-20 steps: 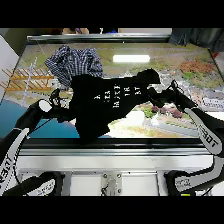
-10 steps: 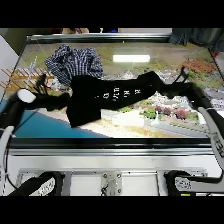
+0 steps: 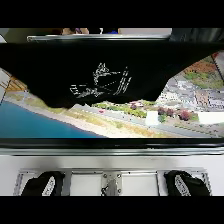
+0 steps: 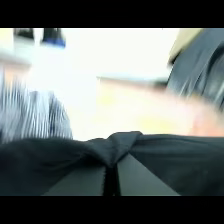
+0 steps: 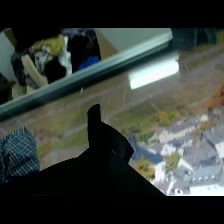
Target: Fold the clothes and pants, and hang the long-sleeved shirts on hangers.
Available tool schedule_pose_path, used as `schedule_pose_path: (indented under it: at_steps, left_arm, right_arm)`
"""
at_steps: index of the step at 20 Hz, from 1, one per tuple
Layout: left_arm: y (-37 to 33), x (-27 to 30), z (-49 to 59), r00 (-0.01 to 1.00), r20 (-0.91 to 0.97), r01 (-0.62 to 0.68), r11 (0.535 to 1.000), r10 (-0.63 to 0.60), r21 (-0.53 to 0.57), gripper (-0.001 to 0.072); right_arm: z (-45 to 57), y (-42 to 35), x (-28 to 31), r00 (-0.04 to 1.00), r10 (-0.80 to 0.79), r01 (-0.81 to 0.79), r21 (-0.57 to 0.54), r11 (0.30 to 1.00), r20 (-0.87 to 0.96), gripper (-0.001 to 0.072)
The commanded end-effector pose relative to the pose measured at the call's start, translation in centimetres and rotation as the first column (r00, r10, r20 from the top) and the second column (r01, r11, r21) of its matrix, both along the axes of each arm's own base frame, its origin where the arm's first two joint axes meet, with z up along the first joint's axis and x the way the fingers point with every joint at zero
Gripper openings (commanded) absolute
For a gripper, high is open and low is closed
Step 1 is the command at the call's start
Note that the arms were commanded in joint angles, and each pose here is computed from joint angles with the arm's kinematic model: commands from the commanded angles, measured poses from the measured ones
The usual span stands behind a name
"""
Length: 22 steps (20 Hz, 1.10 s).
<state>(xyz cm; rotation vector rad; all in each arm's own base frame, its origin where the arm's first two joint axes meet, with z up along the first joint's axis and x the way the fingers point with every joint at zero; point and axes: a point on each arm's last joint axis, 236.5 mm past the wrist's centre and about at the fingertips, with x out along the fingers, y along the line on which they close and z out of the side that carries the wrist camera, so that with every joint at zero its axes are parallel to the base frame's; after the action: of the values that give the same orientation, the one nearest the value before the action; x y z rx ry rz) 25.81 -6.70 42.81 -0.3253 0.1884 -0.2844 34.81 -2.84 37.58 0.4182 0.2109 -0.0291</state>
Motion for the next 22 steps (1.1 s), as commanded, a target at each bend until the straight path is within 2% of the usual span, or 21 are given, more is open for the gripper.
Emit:
schedule_pose_path:
  at_steps: [1, 3, 5, 8, 10, 12, 15, 18, 22]
  left_arm:
    - [-1.1, -9.4, 7.5, 0.966, 0.259, -0.015, 0.999, 0.005, 0.038, 0.0011]
    - [-1.4, -11.8, 9.5, 0.946, 0.324, -0.019, 0.999, 0.006, 0.037, 0.001]
    - [-0.8, -11.9, 9.8, 0.947, 0.32, -0.049, 0.998, 0.034, 0.04, 0.001]
    - [1.1, -6.4, 4.8, 0.99, 0.101, -0.097, 0.995, 0.095, 0.017, 0.001]
    - [2.3, -1.3, -1.8, 0.984, -0.14, -0.108, 0.994, 0.106, -0.004, 0.001]
    - [3.3, 3.4, -9.2, 0.928, -0.361, -0.107, 0.994, 0.092, -0.02, 0.001]
    - [5.0, 10.1, -20.2, 0.802, -0.591, -0.142, 0.988, 0.081, -0.058, 0.001]
    - [5.3, 15.5, -28.8, 0.713, -0.701, -0.144, 0.984, 0.028, -0.108, 0.001]
    - [3.6, 21.3, -36.4, 0.643, -0.764, -0.062, 0.99, -0.059, -0.129, 0.001]
  right_arm:
    - [6.4, 1.2, -8.5, 0.982, -0.038, 0.051, -0.065, 0.997, 0.183, 0.0014]
    - [7.9, 0.9, -11.4, 0.968, -0.084, 0.101, -0.059, 0.993, 0.238, 0.0015]
    - [8.7, 0.9, -12.6, 0.96, -0.096, 0.115, -0.057, 0.992, 0.262, 0.0014]
    - [8.2, 0.6, -11.3, 0.967, -0.095, 0.111, -0.052, 0.993, 0.236, 0.0014]
    - [5.5, 0.2, -8.2, 0.988, -0.082, 0.086, -0.03, 0.996, 0.128, 0.0014]
    - [0.6, 0.3, -3.9, 0.998, -0.029, 0.03, 0.008, 1.0, -0.054, 0.0014]
    - [-10.4, 0.9, 4.0, 0.922, 0.072, -0.067, 0.028, 0.997, -0.379, 0.0014]
    - [-21.6, 2.5, 11.3, 0.808, 0.142, -0.121, 0.076, 0.99, -0.572, 0.0014]
    - [-29.8, 3.1, 17.6, 0.747, 0.155, -0.106, 0.114, 0.988, -0.647, 0.0014]
